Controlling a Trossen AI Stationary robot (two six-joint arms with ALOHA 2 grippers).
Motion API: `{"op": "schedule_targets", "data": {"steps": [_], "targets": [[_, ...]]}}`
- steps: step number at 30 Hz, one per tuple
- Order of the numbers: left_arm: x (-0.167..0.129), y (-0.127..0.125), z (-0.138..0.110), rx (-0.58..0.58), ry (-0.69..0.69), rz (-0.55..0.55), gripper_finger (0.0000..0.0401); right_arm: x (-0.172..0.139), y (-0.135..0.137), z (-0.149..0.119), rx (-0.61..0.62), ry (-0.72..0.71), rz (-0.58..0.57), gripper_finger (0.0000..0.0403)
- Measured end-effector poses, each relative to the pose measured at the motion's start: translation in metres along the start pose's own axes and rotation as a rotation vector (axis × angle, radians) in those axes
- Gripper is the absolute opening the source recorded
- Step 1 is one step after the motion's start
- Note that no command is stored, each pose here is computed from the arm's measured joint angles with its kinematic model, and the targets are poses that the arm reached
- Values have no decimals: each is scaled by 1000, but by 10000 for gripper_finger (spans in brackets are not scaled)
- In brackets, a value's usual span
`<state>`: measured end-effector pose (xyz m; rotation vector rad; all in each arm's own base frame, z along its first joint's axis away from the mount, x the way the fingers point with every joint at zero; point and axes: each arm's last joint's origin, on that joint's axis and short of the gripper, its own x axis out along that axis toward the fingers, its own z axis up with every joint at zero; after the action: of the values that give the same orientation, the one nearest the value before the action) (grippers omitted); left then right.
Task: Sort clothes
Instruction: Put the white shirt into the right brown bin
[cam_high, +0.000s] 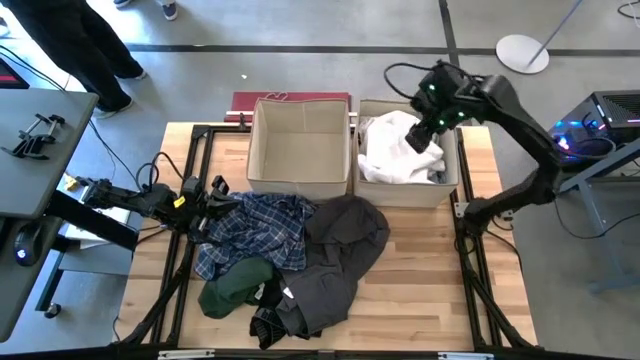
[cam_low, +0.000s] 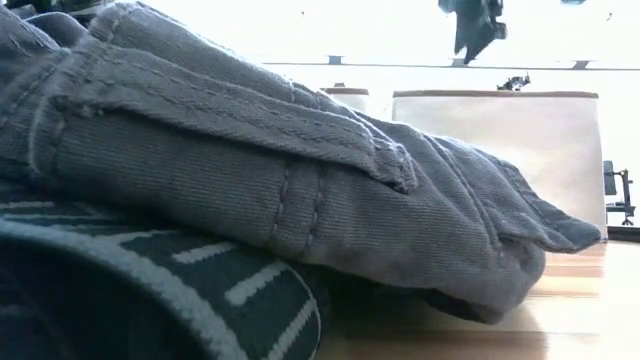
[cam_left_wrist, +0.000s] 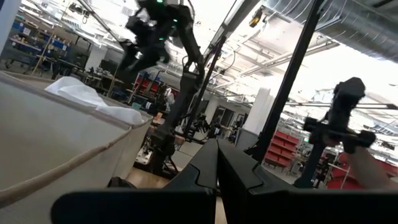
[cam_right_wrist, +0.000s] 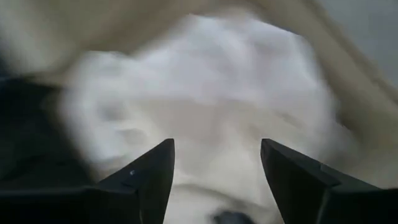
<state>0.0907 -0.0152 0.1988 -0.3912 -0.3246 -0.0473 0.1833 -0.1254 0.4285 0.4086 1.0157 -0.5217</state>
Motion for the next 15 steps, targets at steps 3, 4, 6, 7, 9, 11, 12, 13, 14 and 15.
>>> {"op": "schedule_targets", "data": {"steps": [3, 4, 6, 7, 9, 11, 12, 13, 14, 15], "targets": [[0, 0, 0, -2, -4, -2, 0, 8, 17, 0, -81, -75, 184, 210], [0, 0, 0, -2, -4, -2, 0, 16, 20, 0, -97, -84, 225, 203], [0, 0, 0, -2, -4, -2, 0, 39, 24, 0, -121, -97, 271, 185], [0, 0, 0, -2, -4, -2, 0, 53, 24, -1, -128, -96, 277, 176], [0, 0, 0, -2, -3, -1, 0, 84, 20, -3, -139, -112, 263, 158], [0, 0, 0, -2, -3, -2, 0, 117, 11, -9, -125, -116, 211, 142], [0, 0, 0, -2, -3, -2, 0, 133, 4, -13, -108, -114, 170, 135], [0, 0, 0, -2, -3, -2, 0, 148, -5, -17, -79, -106, 115, 128], [0, 0, 0, -3, -3, -2, 0, 161, -15, -22, -47, -93, 49, 123], [0, 0, 0, -4, -3, -2, 0, 173, -26, -28, -4, -75, -25, 119]]}}
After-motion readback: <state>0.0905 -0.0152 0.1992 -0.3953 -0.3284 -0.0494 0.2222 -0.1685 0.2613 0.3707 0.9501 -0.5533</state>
